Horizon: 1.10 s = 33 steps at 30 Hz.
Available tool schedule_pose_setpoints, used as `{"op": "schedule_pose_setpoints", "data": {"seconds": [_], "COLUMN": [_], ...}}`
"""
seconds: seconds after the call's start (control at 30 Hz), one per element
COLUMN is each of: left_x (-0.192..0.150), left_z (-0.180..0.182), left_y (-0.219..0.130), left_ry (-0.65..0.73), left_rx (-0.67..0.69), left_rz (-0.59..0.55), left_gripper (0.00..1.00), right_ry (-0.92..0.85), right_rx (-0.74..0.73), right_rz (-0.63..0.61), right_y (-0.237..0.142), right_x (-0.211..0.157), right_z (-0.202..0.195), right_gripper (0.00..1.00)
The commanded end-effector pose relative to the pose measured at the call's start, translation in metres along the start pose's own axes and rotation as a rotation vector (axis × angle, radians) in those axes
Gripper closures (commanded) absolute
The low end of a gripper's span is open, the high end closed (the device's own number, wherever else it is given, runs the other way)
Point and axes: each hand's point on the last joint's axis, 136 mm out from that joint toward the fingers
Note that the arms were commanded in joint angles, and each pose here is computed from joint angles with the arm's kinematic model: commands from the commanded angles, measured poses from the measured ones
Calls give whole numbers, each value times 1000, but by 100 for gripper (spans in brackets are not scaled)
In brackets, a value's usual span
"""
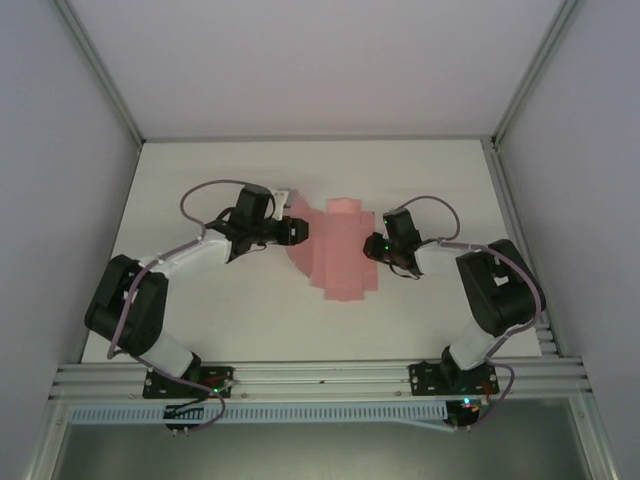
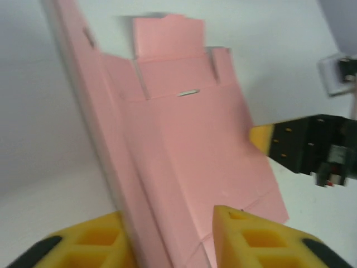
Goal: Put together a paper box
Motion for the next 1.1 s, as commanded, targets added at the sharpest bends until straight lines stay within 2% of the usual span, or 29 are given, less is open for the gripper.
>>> {"op": "schedule_pose_setpoints", "data": {"seconds": [0.0,0.1,0.17,0.27,0.43,0.53,0.77,1.0,1.07], "left_x": [12,25,37,54,71,75,81,84,83], "left_z": [0,-13,-31,-62,-121,-147,-177,-181,-181], "left_y": [-16,-29,-45,-75,-135,-168,-229,-267,-273], "left_ry": [66,131,181,251,375,433,454,403,404], "left_rx": [59,28,-33,-142,-365,-461,-574,-581,-585], "left_rz": [-40,-88,-151,-256,-382,-443,-575,-677,-694], "left_gripper": [100,100,100,100,100,100,100,100,100], "right_ry": [-21,-52,-74,-91,-135,-172,-256,-315,-309], "right_rx": [-115,-54,-6,63,318,514,722,892,903], "right_rz": [97,35,-23,-117,-308,-407,-522,-570,-572], "right_y": [-9,-28,-46,-77,-137,-172,-214,-247,-251], "right_x": [-28,-10,5,25,56,68,80,80,81], "right_z": [-25,-6,7,22,50,67,92,115,118], "right_gripper": [74,63,49,36,1,0,0,20,31]}}
Point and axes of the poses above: each hand's point on the last joint's axis, 136 mm out from that joint toward the fingers, its own y axis out along the fingers, its own z axis along the line the jaws close on, x = y × z, and after that the axes turned 4 degrees about -y, right-handed
